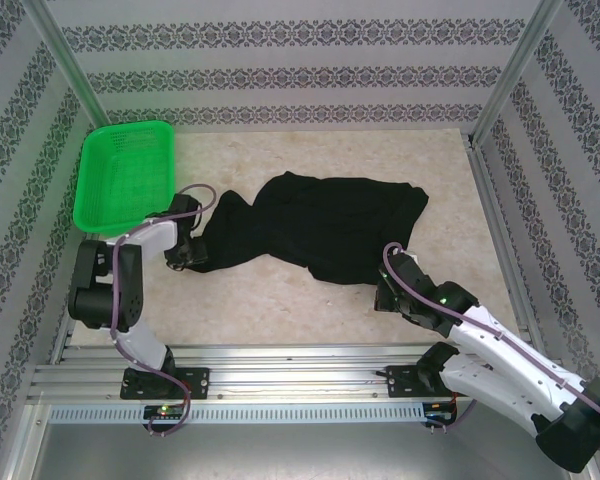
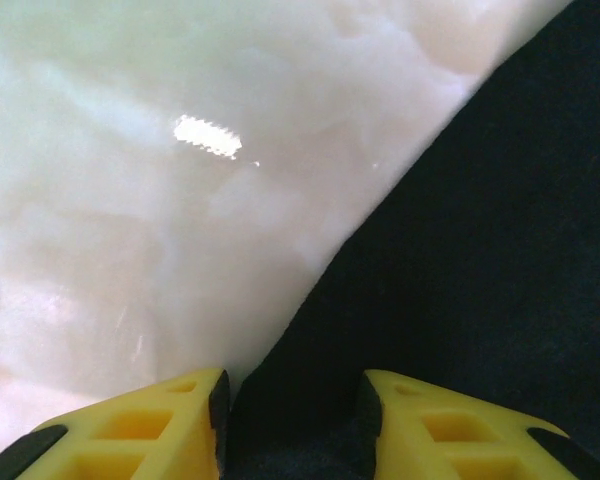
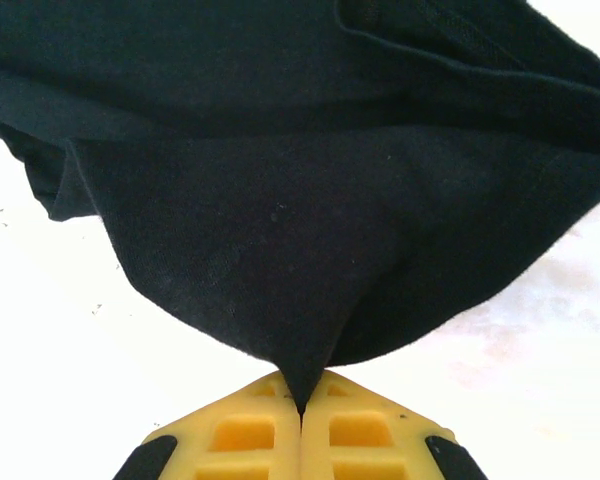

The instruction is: Fold and stack the t-shirts

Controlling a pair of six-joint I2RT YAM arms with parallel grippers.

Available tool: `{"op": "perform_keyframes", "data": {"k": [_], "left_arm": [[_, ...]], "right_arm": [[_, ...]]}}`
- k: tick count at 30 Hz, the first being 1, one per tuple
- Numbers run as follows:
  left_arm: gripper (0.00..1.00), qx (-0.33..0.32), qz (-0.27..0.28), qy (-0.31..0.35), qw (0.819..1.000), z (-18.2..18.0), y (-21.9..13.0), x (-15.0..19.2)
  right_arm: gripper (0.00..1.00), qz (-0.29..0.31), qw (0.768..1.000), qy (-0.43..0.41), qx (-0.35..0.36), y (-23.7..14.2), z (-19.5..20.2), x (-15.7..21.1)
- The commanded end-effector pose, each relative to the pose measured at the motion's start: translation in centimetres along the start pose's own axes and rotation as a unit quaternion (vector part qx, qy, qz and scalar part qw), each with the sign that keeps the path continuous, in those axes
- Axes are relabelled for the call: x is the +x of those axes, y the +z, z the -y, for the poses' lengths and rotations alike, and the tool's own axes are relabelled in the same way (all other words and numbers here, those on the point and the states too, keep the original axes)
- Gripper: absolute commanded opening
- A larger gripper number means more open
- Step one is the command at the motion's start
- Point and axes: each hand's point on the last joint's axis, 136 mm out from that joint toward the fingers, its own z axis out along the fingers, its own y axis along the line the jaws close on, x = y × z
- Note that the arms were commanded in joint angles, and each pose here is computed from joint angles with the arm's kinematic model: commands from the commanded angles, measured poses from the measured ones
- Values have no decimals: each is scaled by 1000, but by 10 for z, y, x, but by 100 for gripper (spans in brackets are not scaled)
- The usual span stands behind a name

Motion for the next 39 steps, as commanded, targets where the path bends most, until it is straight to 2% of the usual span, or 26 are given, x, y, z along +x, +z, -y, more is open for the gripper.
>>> {"op": "perform_keyframes", "data": {"k": [1, 3, 8, 10, 14, 18, 19, 23, 28, 30, 39], "left_arm": [[41, -29, -61, 58, 996, 6, 13, 27], [41, -43, -70, 68, 994, 7, 15, 29], [32, -67, -77, 81, 992, 10, 18, 29], [24, -64, -77, 82, 992, 12, 18, 28], [15, -58, -77, 88, 991, 15, 20, 27], [0, -19, -52, 84, 995, 28, 5, 17], [0, -3, -39, 80, 996, 34, -3, 13], [0, 87, 39, 66, 993, 62, -61, -16], [0, 169, 159, 59, 971, 79, -155, -54], [0, 175, 207, 60, 961, 76, -190, -67], [0, 224, 334, 14, 915, 45, -311, -111]], "right_arm": [[0, 3, 1000, -16, -16, -4, -4, -4], [0, 5, 1000, -19, -24, -5, -6, -7], [0, 9, 999, -17, -49, -9, -13, -13], [0, 10, 998, -17, -51, -10, -14, -14], [0, 11, 999, -14, -50, -8, -12, -16], [0, 15, 999, -3, -38, -8, -5, -22], [0, 20, 999, 1, -34, -9, -3, -25], [0, 58, 998, 11, -8, -21, 4, -50], [0, 139, 990, 9, 5, -59, 3, -99], [0, 175, 984, 9, 4, -78, 1, -120], [0, 340, 940, 20, -1, -184, 2, -201]]}}
